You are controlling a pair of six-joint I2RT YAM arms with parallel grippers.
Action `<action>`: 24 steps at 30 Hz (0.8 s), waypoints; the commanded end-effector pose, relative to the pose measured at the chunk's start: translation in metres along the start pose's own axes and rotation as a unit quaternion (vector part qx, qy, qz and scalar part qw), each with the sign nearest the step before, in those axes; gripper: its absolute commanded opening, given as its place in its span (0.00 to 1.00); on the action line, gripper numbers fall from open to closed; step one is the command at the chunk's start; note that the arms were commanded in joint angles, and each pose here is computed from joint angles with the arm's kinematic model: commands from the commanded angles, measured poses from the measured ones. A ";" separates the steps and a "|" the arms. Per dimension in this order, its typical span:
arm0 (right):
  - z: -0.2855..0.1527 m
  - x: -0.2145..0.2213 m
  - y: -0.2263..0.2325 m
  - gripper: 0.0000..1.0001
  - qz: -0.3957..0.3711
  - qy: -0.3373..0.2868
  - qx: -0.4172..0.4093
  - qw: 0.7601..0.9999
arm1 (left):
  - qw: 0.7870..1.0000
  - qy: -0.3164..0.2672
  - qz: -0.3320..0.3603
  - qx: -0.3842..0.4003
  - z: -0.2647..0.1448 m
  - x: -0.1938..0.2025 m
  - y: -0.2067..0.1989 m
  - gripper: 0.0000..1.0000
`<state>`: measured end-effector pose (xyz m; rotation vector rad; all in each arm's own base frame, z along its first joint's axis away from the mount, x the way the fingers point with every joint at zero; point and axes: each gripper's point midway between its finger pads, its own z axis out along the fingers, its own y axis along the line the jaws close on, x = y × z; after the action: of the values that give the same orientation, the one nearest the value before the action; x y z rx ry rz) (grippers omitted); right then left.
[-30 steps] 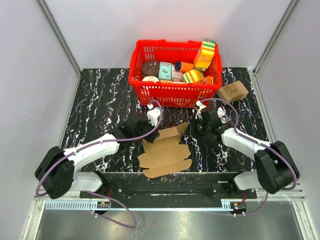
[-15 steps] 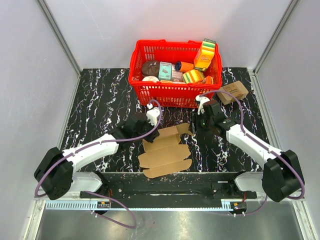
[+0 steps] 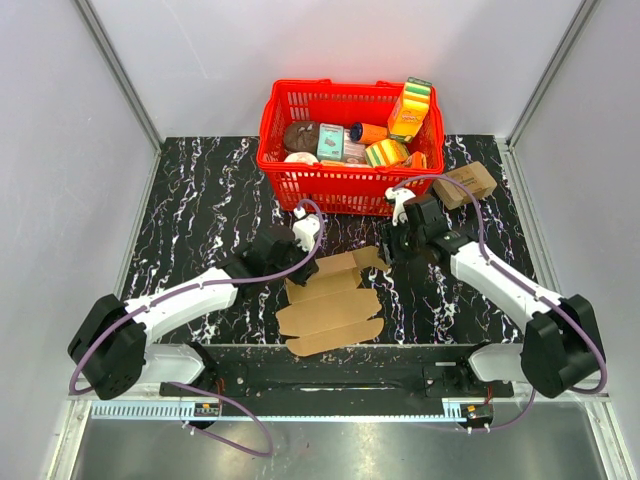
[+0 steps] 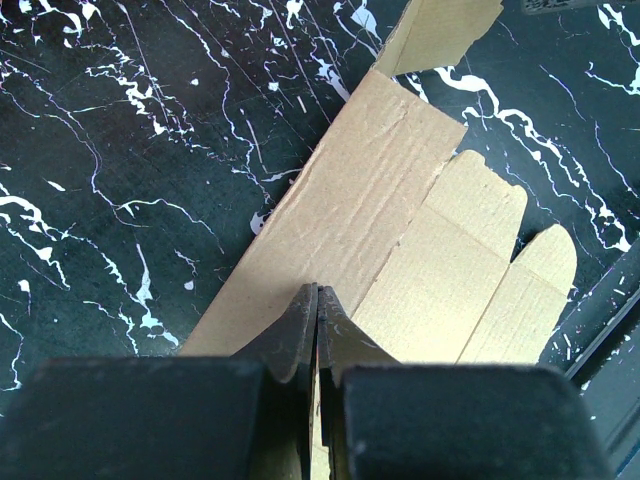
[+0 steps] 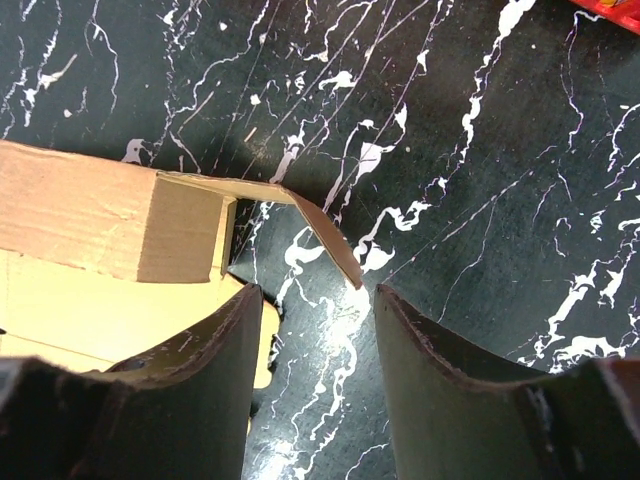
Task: Fold the paper box
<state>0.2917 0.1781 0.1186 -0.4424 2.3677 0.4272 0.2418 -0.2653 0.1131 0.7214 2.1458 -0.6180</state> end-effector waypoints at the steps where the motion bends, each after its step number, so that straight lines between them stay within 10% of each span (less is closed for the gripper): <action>1: 0.006 -0.016 -0.002 0.54 -0.019 -0.012 0.010 1.000 | 1.000 -0.019 -0.001 -0.003 -0.005 -0.011 -0.002 0.00; 24: 0.022 -0.008 0.010 0.23 0.001 0.016 -0.026 1.000 | 1.000 -0.019 -0.003 -0.003 -0.005 -0.009 -0.001 0.00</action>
<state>0.2967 0.1828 0.0871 -0.4742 2.4579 0.4143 0.2416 -0.2654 0.1130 0.7219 2.1462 -0.6185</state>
